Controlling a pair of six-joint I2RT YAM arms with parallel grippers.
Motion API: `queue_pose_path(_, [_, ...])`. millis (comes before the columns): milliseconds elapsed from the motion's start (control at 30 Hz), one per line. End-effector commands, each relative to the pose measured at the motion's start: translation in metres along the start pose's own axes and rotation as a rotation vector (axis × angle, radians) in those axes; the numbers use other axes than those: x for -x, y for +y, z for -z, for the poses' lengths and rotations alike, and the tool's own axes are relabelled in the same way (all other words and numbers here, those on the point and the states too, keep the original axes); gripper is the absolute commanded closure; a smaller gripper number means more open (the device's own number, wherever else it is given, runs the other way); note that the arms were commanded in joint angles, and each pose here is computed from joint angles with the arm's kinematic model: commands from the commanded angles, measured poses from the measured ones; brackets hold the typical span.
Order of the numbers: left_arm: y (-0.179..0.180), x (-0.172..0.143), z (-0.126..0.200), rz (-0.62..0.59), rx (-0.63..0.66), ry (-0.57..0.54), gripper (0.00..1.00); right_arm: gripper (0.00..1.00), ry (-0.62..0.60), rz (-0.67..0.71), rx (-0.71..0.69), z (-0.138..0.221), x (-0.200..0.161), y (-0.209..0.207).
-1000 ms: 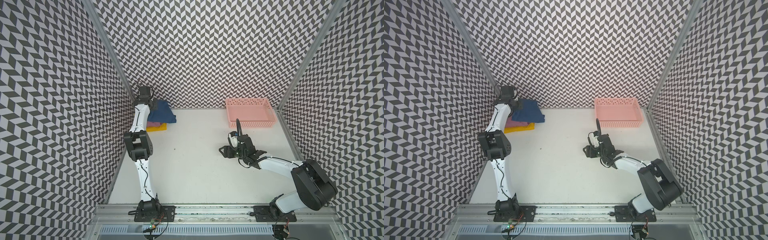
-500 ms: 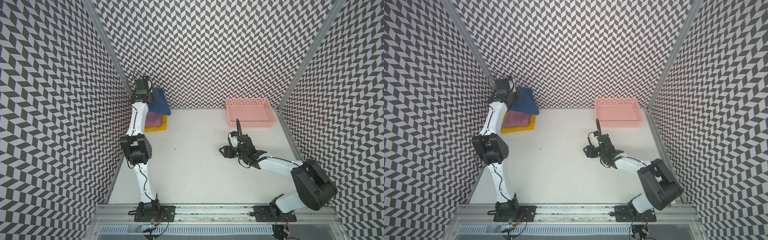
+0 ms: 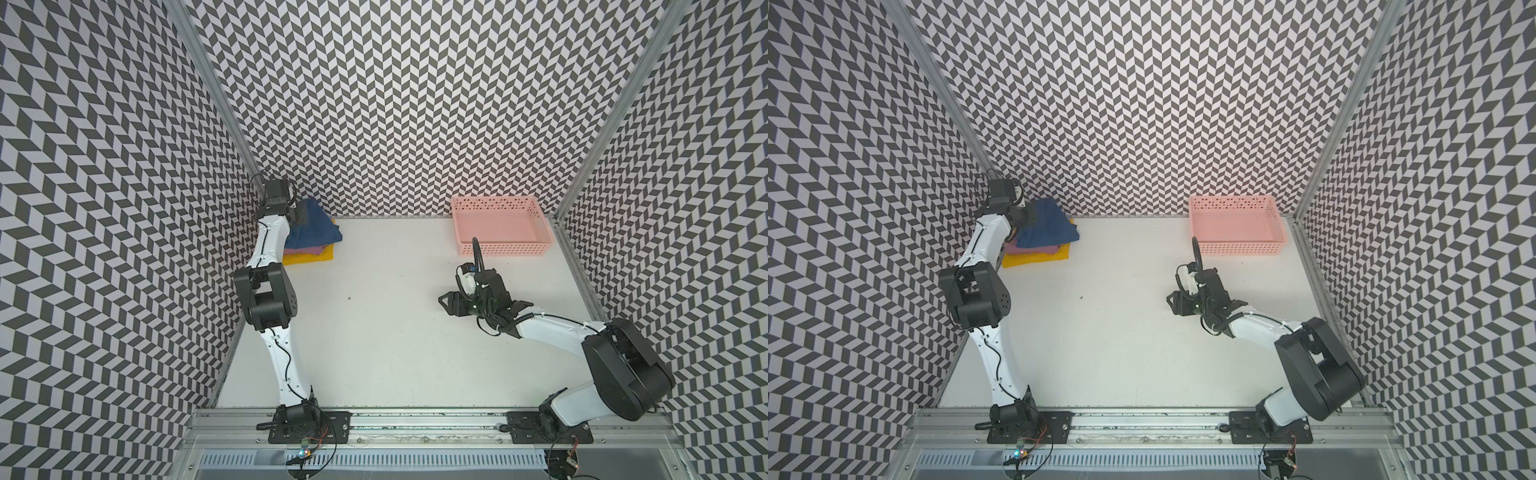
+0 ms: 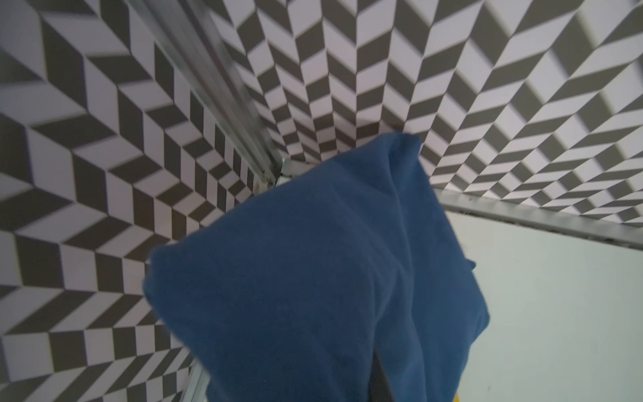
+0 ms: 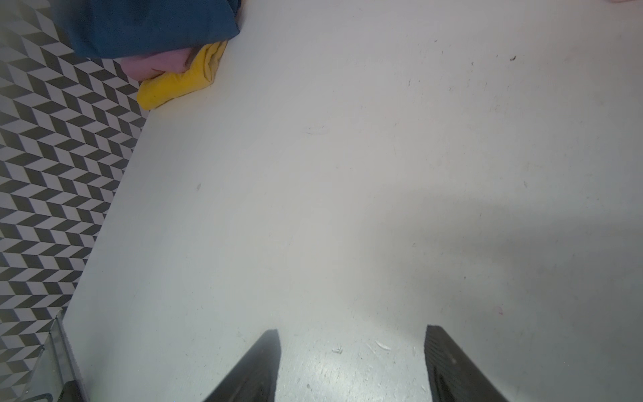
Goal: Fold and stack t-shirts
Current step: Place the T-shirt at the t-shirt.
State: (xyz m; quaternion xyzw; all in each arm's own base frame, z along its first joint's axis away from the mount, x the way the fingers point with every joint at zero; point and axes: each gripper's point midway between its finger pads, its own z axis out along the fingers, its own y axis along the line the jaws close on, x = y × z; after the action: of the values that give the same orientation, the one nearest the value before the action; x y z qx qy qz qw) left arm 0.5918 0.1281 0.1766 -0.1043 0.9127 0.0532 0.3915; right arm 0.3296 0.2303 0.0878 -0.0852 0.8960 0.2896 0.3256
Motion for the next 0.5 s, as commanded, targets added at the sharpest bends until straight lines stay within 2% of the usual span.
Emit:
queue_pose_path(0, [0.015, -0.009, -0.004, 0.035, 0.024, -0.003, 1.00, 0.33, -0.044, 0.005, 0.011, 0.005, 0.010, 0.003])
queue_pose_path(33, [0.020, -0.017, -0.009, 0.039, 0.041, 0.013, 0.99, 0.33, -0.045, 0.006, 0.013, 0.005, 0.010, 0.003])
queue_pose_path(67, [0.026, -0.023, -0.012, 0.047, 0.059, 0.026, 0.92, 0.33, -0.044, 0.006, 0.014, 0.005, 0.010, 0.003])
queue_pose_path(100, [0.032, -0.029, -0.015, 0.055, 0.075, 0.036, 0.78, 0.32, -0.044, 0.007, 0.015, 0.005, 0.010, 0.004])
queue_pose_path(133, [0.037, -0.034, -0.018, 0.065, 0.081, 0.043, 0.72, 0.32, -0.042, 0.005, 0.012, 0.005, 0.009, 0.003])
queue_pose_path(167, [0.042, -0.037, -0.020, 0.074, 0.088, 0.045, 0.60, 0.31, -0.045, 0.005, 0.012, 0.006, 0.010, 0.003])
queue_pose_path(233, [0.052, -0.041, -0.022, 0.094, 0.114, 0.046, 0.32, 0.30, -0.044, 0.005, 0.008, 0.006, 0.010, 0.002])
queue_pose_path(267, [0.055, -0.042, -0.022, 0.100, 0.126, 0.045, 0.24, 0.29, -0.045, 0.005, 0.008, 0.006, 0.010, 0.003])
queue_pose_path(333, [0.060, -0.038, -0.019, 0.101, 0.147, 0.021, 0.16, 0.28, -0.045, 0.005, 0.007, 0.006, 0.011, 0.003])
queue_pose_path(467, [0.067, -0.023, 0.000, 0.116, 0.189, -0.056, 0.13, 0.27, -0.047, 0.006, 0.003, 0.007, 0.012, 0.002])
